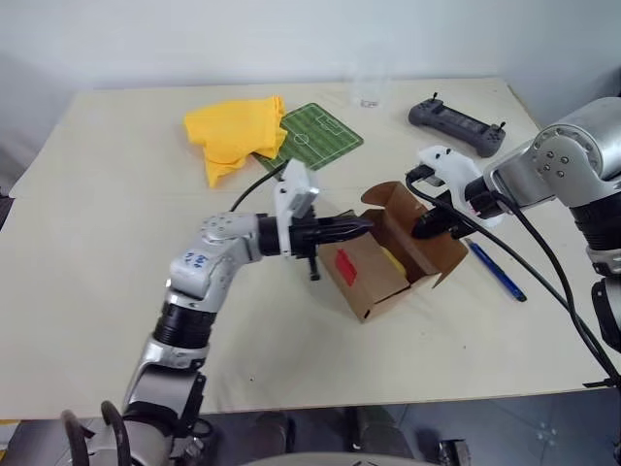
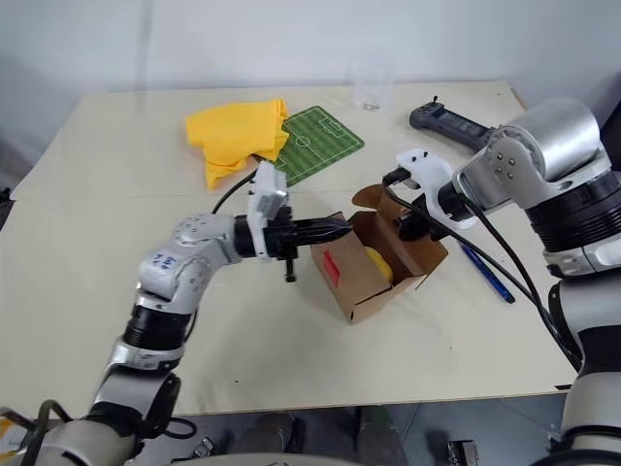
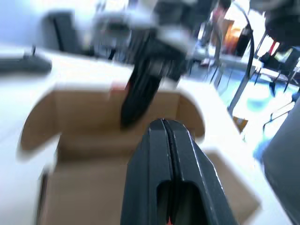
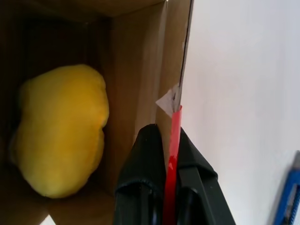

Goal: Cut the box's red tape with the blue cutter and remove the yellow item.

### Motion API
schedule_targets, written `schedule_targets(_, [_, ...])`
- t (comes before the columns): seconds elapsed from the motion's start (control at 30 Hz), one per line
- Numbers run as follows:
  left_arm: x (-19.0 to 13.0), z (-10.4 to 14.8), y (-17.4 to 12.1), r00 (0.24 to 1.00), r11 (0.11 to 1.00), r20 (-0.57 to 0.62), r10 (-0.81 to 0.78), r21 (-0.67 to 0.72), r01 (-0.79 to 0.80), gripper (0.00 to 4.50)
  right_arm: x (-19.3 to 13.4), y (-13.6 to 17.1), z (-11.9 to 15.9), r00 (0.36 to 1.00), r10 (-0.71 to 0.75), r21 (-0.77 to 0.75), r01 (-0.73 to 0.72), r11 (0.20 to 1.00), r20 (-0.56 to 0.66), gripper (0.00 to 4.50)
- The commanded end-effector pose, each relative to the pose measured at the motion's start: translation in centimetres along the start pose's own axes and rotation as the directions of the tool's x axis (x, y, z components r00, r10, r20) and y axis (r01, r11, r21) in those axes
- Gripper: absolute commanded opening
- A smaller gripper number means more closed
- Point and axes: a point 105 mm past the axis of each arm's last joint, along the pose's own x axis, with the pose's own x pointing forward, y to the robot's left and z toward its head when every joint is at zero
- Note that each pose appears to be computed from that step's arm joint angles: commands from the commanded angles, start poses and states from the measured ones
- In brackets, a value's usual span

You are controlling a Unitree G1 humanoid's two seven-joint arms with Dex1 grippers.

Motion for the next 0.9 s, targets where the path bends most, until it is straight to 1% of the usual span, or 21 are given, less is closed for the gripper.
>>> schedule_targets(0.03, [1.3, -0.1, -0.4, 0.999, 0.998, -0.039, -0.019, 0.062, 0.022, 0.0, -0.9, -0.2, 0.9, 0.999, -0.038, -0.018, 0.039, 0.999, 0.038, 0.02])
schedule_targets(0.13, [1.0, -0.7, -0.5, 0.996, 0.998, -0.082, -0.031, 0.057, 0.036, 0.0, -1.0, -0.3, 1.1, 0.998, -0.052, -0.026, 0.053, 0.998, 0.048, 0.02])
schedule_targets(0.27, [-0.2, -1.3, -0.4, 0.99, 0.998, -0.136, -0.027, 0.051, 0.034, 0.0, -1.2, -0.5, 1.0, 0.997, -0.063, -0.031, 0.064, 0.997, 0.05, 0.02])
schedule_targets(0.37, [-0.5, -1.4, -0.5, 0.989, 0.998, -0.144, -0.035, 0.044, 0.042, 0.0, -1.3, -0.6, 0.9, 0.997, -0.066, -0.033, 0.068, 0.997, 0.049, 0.02])
schedule_targets(0.47, [-0.8, -2.5, -1.1, 0.983, 0.998, -0.172, -0.058, -0.004, 0.058, 0.0, -1.5, -0.8, 0.8, 0.996, -0.075, -0.032, 0.077, 0.997, 0.052, 0.02])
schedule_targets(0.57, [-1.2, -4.7, -0.5, 0.974, 0.999, -0.227, -0.02, -0.032, 0.013, 0.0, -1.8, -0.8, 0.7, 0.996, -0.071, -0.038, 0.074, 0.997, 0.058, 0.02])
schedule_targets(0.67, [-1.7, -6.1, 0.0, 0.965, 0.998, -0.263, 0.019, -0.046, -0.032, 0.0, -2.1, -0.6, 0.7, 0.996, -0.058, -0.051, 0.062, 0.997, 0.06, 0.02])
schedule_targets(0.8, [-2.9, -7.0, -0.1, 0.951, 0.995, -0.306, 0.032, -0.082, -0.06, 0.0, -2.5, 0.0, 0.3, 0.998, -0.032, -0.081, 0.036, 0.996, 0.051, 0.02])
schedule_targets(0.9, [-4.6, -7.7, -0.6, 0.931, 0.991, -0.365, 0.02, -0.119, -0.068, 0.0, -2.7, 0.2, -0.1, 0.999, -0.025, -0.098, 0.028, 0.995, 0.039, 0.02])
